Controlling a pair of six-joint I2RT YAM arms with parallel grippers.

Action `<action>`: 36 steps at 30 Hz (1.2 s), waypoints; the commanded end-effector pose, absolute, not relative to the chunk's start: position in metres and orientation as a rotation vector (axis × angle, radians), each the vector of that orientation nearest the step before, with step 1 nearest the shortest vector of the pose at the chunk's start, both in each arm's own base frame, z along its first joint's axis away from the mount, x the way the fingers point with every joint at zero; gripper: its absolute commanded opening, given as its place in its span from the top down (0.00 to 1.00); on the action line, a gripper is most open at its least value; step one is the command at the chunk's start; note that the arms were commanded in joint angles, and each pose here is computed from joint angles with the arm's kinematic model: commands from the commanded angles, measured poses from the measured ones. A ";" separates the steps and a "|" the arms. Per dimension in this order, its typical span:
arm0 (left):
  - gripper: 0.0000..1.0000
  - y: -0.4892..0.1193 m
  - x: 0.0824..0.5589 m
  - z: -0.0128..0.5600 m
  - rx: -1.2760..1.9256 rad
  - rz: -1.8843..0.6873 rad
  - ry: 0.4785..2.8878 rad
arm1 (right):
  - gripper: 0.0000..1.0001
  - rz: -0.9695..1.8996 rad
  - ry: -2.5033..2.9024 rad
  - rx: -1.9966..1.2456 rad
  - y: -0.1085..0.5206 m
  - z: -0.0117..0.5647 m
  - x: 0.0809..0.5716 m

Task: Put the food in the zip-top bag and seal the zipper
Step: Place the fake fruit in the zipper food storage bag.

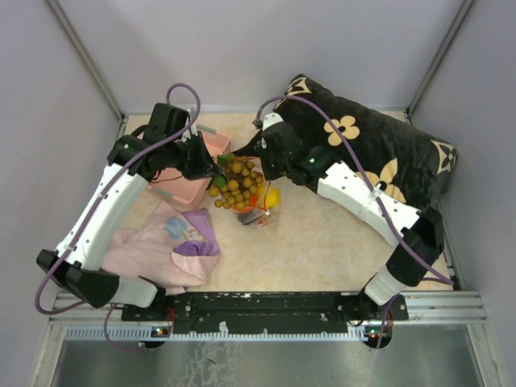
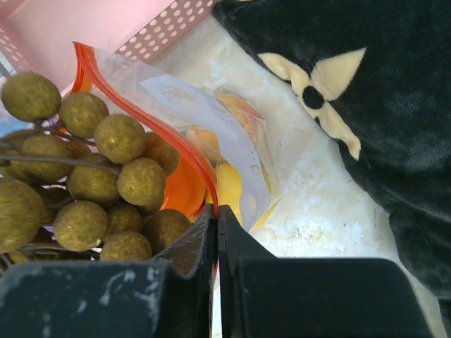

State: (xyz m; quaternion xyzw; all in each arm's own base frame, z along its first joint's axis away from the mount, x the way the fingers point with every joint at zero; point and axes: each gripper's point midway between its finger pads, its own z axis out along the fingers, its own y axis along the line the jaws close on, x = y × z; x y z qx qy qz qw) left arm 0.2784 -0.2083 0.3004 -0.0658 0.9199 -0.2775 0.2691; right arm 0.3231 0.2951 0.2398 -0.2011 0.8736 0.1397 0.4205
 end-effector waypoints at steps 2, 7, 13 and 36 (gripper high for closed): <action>1.00 -0.207 0.258 0.275 -0.193 -0.728 2.591 | 1.00 0.390 2.107 -0.468 0.299 0.268 0.326; 1.00 -0.204 0.253 0.261 -0.207 -0.698 2.626 | 1.00 0.406 2.104 -0.475 0.302 0.269 0.326; 1.00 -0.211 0.271 0.274 -0.221 -0.716 2.565 | 1.00 0.438 2.105 -0.491 0.307 0.268 0.323; 1.00 -0.223 0.332 0.308 -0.343 -0.718 2.355 | 1.00 0.621 2.084 -0.498 0.322 0.282 0.305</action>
